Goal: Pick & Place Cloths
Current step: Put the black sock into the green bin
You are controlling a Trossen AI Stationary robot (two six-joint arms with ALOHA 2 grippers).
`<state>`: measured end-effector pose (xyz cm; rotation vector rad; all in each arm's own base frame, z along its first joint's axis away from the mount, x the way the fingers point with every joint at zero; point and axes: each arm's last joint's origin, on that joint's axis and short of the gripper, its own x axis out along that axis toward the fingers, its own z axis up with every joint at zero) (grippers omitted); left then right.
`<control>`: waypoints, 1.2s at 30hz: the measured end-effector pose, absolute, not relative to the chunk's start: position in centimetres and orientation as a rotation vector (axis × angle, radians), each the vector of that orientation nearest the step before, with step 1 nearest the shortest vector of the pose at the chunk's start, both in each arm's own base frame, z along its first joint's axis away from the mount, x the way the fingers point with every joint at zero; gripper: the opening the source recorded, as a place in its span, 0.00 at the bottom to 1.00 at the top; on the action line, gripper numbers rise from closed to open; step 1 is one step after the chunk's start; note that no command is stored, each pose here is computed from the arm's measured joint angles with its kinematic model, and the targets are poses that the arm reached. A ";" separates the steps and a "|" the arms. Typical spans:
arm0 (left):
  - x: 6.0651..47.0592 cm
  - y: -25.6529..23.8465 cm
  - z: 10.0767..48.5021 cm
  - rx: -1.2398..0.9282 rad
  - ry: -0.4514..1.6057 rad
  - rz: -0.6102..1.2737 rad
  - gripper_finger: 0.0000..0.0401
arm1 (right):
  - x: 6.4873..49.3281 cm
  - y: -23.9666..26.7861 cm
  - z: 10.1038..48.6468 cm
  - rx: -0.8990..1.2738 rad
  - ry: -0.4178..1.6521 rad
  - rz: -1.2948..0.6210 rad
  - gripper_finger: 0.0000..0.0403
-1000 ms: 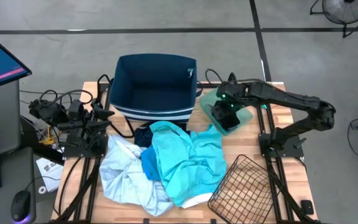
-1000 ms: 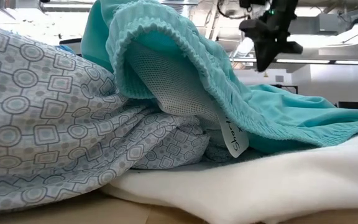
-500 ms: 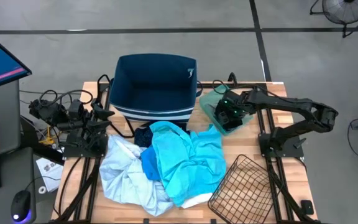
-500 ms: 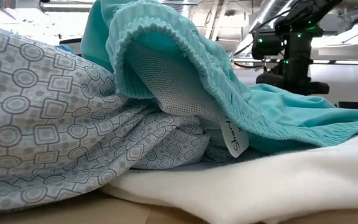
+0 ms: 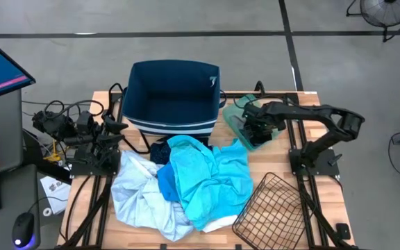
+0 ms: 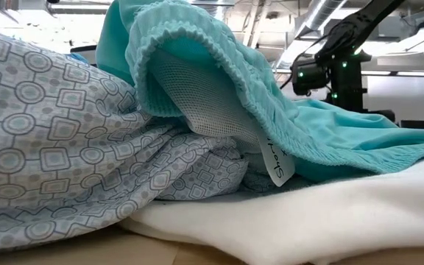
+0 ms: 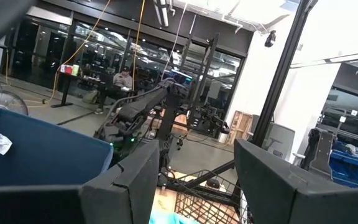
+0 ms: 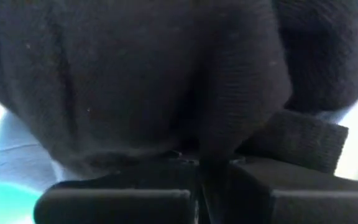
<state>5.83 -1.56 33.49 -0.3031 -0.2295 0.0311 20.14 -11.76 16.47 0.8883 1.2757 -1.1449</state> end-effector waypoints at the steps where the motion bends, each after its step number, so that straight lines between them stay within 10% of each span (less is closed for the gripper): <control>1: 5.8 -1.6 33.5 -0.303 -0.229 0.031 0.48 | 20.2 -11.8 16.3 0.888 1.284 -1.147 0.00; 21: 5.8 -1.6 33.5 -0.300 -0.228 0.031 0.48 | 20.2 -10.4 28.4 0.620 1.199 -1.144 0.04; 36: 5.8 -1.6 33.5 -0.299 -0.228 0.032 0.48 | 18.1 -9.3 18.9 0.764 1.264 -1.245 0.01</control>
